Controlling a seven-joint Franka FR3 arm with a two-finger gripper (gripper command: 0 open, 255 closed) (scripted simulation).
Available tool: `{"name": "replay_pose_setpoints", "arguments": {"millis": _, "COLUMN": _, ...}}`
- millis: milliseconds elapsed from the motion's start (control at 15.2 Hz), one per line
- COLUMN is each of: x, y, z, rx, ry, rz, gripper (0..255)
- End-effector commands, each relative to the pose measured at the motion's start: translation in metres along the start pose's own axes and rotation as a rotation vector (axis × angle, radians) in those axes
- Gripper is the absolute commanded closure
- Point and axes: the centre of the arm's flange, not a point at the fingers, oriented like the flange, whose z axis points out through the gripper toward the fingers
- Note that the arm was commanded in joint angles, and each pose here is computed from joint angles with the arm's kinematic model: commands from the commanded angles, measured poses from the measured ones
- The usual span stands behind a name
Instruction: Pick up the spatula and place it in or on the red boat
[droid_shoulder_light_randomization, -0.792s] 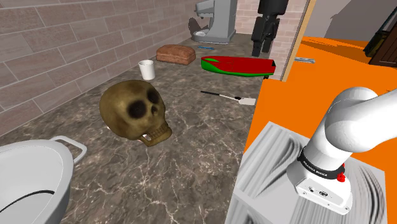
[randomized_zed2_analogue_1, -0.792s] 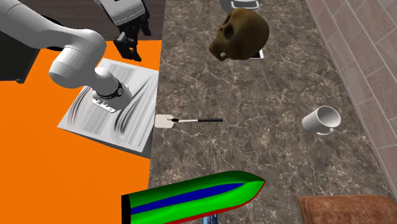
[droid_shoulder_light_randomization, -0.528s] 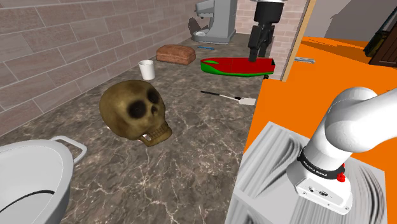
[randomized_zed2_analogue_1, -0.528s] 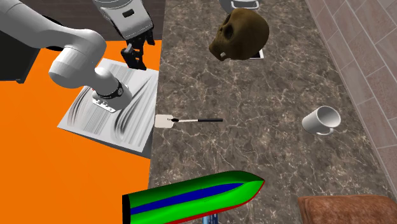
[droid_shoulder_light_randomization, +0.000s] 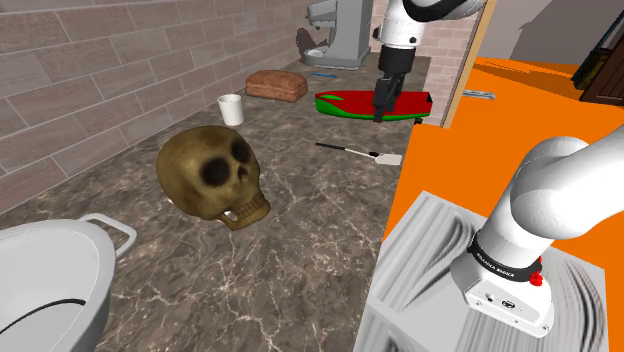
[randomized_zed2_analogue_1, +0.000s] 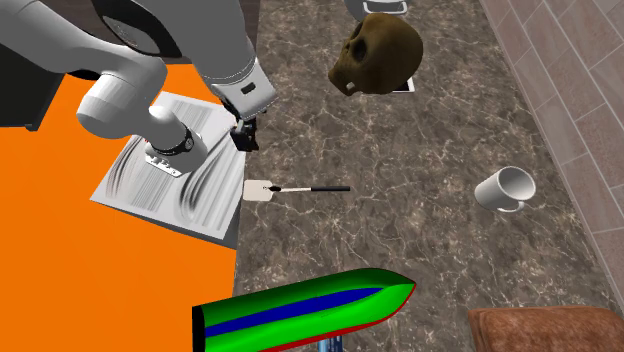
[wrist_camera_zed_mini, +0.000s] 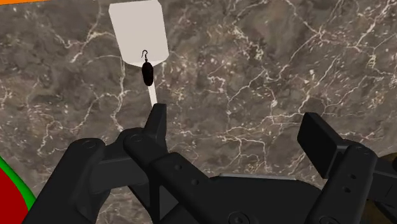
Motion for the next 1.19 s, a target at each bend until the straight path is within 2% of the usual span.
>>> {"name": "replay_pose_setpoints", "arguments": {"millis": 0, "x": 0.013, "y": 0.012, "z": 0.021, "rx": -0.012, "ry": 0.008, "rz": -0.023, "gripper": 0}}
{"name": "replay_pose_setpoints", "arguments": {"millis": 660, "x": 0.075, "y": 0.064, "z": 0.118, "rx": -0.068, "ry": 0.040, "rz": -0.130, "gripper": 0}}
{"name": "replay_pose_setpoints", "arguments": {"millis": 1122, "x": 0.080, "y": 0.069, "z": 0.154, "rx": -0.071, "ry": 0.041, "rz": -0.136, "gripper": 0}}
